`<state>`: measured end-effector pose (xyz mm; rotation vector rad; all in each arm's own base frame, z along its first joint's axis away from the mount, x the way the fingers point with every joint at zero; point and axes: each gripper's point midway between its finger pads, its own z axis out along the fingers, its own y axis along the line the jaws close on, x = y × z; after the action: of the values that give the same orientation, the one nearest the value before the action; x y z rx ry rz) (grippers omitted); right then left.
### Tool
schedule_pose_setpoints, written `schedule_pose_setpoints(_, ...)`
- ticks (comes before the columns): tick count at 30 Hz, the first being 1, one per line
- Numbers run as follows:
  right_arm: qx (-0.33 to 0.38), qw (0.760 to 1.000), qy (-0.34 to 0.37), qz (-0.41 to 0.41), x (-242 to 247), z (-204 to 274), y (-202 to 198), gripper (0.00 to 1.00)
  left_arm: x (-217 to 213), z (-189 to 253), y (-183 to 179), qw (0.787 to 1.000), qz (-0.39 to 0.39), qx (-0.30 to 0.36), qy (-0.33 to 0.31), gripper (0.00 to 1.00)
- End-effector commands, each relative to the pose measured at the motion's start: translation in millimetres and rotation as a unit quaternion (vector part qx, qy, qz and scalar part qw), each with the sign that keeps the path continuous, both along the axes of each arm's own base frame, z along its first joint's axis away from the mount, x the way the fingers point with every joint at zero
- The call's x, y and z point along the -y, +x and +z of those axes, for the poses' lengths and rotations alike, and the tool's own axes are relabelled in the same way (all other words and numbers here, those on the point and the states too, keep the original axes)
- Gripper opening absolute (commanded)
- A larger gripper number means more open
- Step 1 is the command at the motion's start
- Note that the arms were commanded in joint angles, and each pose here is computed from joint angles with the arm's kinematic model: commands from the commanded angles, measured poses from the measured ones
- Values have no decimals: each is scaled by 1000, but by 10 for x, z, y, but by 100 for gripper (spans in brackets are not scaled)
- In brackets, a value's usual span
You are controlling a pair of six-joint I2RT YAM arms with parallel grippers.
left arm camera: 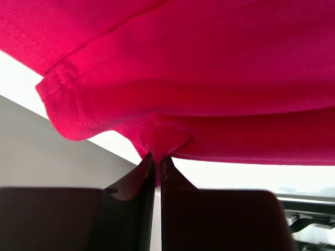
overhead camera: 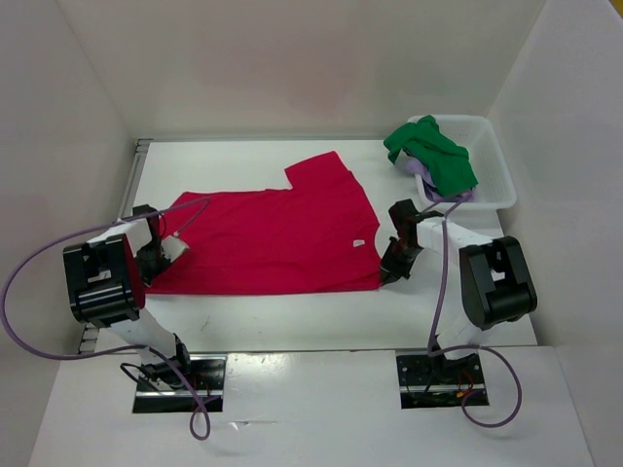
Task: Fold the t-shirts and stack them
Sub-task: Fold the flattened tshirt in 1/3 of the way
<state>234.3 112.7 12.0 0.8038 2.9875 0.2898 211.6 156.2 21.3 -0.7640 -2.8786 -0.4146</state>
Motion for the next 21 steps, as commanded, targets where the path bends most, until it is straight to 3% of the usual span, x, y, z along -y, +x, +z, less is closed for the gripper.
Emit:
schedule_pose_setpoints(1,-2,1000,-20,-11,107,114,-112,0,-215,181,-28,998,-27,-6,62,6)
schedule_pose_setpoints(2,-1,1000,-20,-11,111,145,-126,0,-197,207,-92,998,-33,-20,57,11)
schedule_pose_setpoints(3,-8,1000,-22,-7,103,166,-186,0,-167,209,-181,997,-34,-35,52,31)
schedule_pose_setpoints(4,-14,1000,-23,-7,110,167,-216,2,-153,213,-223,997,-35,-44,48,43)
schedule_pose_setpoints(5,-18,999,-30,-2,118,162,-249,10,-140,217,-262,997,-35,-53,45,54)
schedule_pose_setpoints(6,-21,999,-31,2,111,169,-301,16,-170,278,-298,996,-35,-58,58,75)
schedule_pose_setpoints(7,-22,999,-32,2,117,192,-326,42,-181,360,-306,996,-35,-63,61,83)
schedule_pose_setpoints(9,-21,999,-36,2,132,188,-322,56,-256,470,-292,995,-24,-62,76,94)
schedule_pose_setpoints(14,-13,999,-48,12,169,403,-269,58,-631,962,130,988,57,57,131,95)
schedule_pose_setpoints(18,58,992,-110,26,375,912,48,58,-488,929,351,984,104,131,58,95)
schedule_pose_setpoints(21,141,985,-92,48,262,1270,476,58,-379,836,437,979,123,159,16,95)
